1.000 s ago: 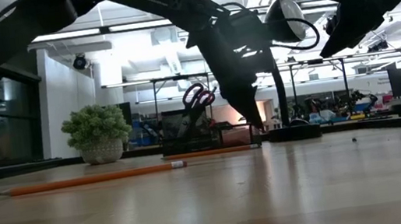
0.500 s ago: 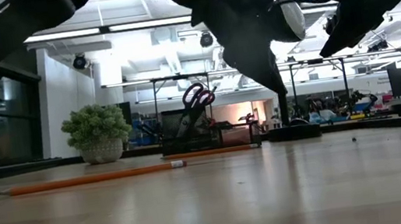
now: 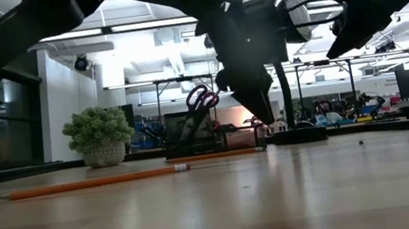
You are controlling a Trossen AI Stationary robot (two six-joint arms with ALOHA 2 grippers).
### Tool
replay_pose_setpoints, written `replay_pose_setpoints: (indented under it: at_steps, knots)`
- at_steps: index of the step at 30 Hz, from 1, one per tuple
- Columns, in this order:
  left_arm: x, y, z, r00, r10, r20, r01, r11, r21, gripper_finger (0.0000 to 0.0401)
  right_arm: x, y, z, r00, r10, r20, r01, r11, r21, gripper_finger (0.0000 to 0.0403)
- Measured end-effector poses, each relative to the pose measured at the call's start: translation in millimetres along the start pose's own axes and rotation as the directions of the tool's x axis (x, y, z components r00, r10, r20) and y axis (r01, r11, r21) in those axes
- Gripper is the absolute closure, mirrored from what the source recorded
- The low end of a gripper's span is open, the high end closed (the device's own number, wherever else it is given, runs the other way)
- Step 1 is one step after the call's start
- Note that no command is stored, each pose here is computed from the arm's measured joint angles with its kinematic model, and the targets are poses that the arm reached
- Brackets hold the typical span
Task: Pick and place office supplies into organizer
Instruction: Put the bottom yellow pencil into the black desk organizer
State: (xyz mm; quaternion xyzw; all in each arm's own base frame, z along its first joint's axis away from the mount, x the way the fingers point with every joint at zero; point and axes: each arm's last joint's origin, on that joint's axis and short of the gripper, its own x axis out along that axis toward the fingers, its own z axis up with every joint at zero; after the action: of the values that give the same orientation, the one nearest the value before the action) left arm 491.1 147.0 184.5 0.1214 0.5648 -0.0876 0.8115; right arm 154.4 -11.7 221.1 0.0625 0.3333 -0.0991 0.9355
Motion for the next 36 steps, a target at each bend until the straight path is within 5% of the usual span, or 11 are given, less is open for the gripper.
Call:
replay_pose_setpoints:
  at_steps: [3,13,19,31,36]
  knots:
    - [-6.1,7.9,2.8,0.997,0.082,-0.008,-0.083,0.996,-0.023,0.0247,0.0,-0.1,0.1,1.0,-0.002,0.001,0.002,1.0,0.0,0.0399]
    - [2.7,13.3,-13.1,0.995,0.021,-0.096,-0.044,0.969,-0.243,0.0247,0.0,-0.1,0.0,1.0,-0.002,0.001,0.002,1.0,0.0,0.0397]
    - [1.4,17.9,-7.0,0.996,0.077,-0.041,-0.086,0.943,-0.321,0.0247,0.0,-0.2,0.1,1.0,-0.004,0.001,0.004,1.0,0.0,0.0397]
    - [10.0,20.0,-13.5,0.999,0.015,-0.049,-0.031,0.942,-0.334,0.0247,0.0,-0.1,0.2,1.0,-0.002,0.002,0.002,1.0,0.0,0.04]
    - [-12.6,10.7,-21.0,0.989,-0.058,-0.136,0.004,0.931,-0.366,0.0247,0.0,-0.1,0.2,1.0,-0.002,0.002,0.002,1.0,0.001,0.04]
